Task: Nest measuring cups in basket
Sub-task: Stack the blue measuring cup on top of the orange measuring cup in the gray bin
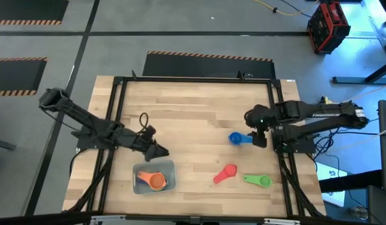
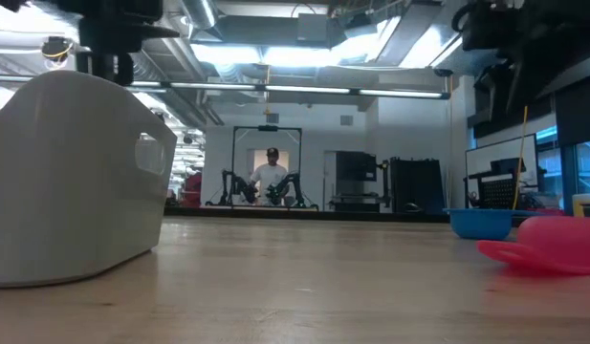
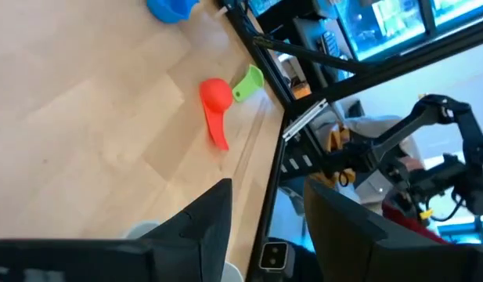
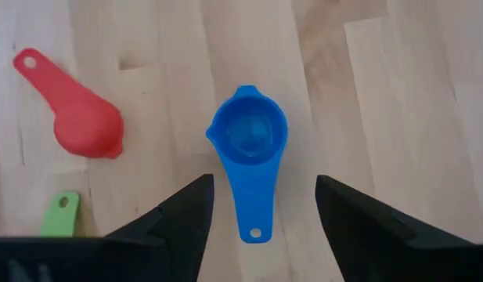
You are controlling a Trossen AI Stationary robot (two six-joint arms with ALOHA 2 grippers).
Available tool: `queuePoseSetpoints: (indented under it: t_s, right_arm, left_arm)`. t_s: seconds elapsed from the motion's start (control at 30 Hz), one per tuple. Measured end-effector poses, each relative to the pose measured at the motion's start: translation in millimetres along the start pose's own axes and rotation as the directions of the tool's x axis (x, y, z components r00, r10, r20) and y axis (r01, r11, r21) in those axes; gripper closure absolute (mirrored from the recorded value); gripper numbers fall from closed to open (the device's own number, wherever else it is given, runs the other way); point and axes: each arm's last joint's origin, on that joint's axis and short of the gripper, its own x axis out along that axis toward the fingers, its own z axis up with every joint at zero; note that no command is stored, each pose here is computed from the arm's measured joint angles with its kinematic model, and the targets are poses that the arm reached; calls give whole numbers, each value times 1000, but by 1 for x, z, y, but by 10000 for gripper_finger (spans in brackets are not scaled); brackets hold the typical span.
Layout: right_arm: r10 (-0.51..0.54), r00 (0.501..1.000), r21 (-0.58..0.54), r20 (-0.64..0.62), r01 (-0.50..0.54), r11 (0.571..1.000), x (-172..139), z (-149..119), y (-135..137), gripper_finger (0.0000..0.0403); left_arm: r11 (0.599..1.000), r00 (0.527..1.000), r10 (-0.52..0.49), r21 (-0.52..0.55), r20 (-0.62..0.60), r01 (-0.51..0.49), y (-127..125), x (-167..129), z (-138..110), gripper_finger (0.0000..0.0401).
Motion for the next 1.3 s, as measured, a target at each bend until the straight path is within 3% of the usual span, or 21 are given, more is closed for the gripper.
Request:
queuePoseSetpoints:
  t_s: [0.27, 0.53, 0.73, 0.97, 1.3]
  right_arm:
    - [91, 996, 51, 10, -91, 995, 1, 2, -25, 173]
    - [259, 966, 106, 9, -258, 960, 37, -10, -44, 173]
    - [237, 971, 140, 26, -238, 961, 41, -2, -57, 173]
    - [246, 965, 247, -86, -219, 944, 65, -2, -72, 173]
    - [363, 910, 301, -199, -295, 907, 97, -1, -77, 173]
  left_arm:
    - [999, 1000, -9, 32, -22, 10, 6, 3, 13, 249]
    - [1000, 1000, -6, 29, -18, 7, 7, 3, 15, 249]
    - [1000, 1000, -7, 29, -18, 8, 7, 3, 15, 249]
    - [1000, 1000, -6, 29, -18, 7, 7, 3, 15, 249]
    - [1000, 1000, -6, 29, -18, 7, 7, 3, 15, 249]
